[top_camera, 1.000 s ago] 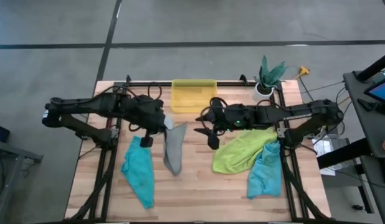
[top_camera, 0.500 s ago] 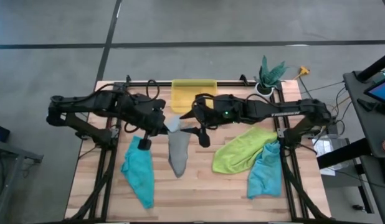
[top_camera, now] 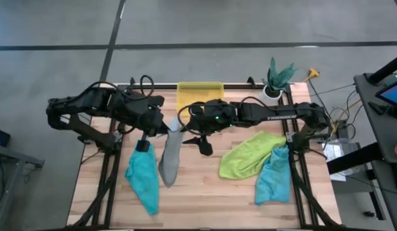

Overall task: Fold microfiber towels
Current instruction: Fold the gray microfiber cloth

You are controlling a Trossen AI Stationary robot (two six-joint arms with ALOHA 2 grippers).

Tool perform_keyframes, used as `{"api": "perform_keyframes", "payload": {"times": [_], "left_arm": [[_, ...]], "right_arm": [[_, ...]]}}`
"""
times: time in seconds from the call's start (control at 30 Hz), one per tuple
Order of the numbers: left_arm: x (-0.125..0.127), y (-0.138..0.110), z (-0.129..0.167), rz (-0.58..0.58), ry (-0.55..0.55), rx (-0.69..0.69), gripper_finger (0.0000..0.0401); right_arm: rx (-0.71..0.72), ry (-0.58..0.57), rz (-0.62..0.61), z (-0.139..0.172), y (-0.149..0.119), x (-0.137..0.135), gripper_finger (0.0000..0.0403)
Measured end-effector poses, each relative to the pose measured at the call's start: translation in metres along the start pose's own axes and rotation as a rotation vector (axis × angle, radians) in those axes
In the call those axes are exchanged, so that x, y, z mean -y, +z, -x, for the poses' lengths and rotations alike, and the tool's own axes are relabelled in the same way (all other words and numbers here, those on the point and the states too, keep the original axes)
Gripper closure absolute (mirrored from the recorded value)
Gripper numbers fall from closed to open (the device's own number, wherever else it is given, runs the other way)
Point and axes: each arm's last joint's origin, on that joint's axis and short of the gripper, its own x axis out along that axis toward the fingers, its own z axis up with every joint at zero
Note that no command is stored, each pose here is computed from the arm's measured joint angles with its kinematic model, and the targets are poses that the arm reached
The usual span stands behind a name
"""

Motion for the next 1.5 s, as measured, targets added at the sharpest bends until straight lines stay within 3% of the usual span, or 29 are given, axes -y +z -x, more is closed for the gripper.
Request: {"api": "perform_keyframes", "payload": {"times": [0.43, 1.0, 1.23, 1.5], "left_arm": [[0.016, 0.010, 0.007, -0.050, -0.072, -0.022, 0.0401], [0.018, 0.033, 0.016, -0.091, -0.061, 0.019, 0.0401], [0.016, 0.027, 0.021, -0.123, 0.016, -0.066, 0.0401], [0.012, 0.023, 0.037, -0.123, 0.111, -0.047, 0.0401]], "right_arm": [[0.008, -0.073, -0.024, 0.033, 0.010, 0.021, 0.0188], [0.051, 0.087, -0.050, 0.017, 0.007, 0.027, 0.0188], [0.027, 0.100, -0.092, 0.016, 0.005, 0.027, 0.0190], [0.020, 0.131, -0.098, 0.016, 0.004, 0.025, 0.0258]]}}
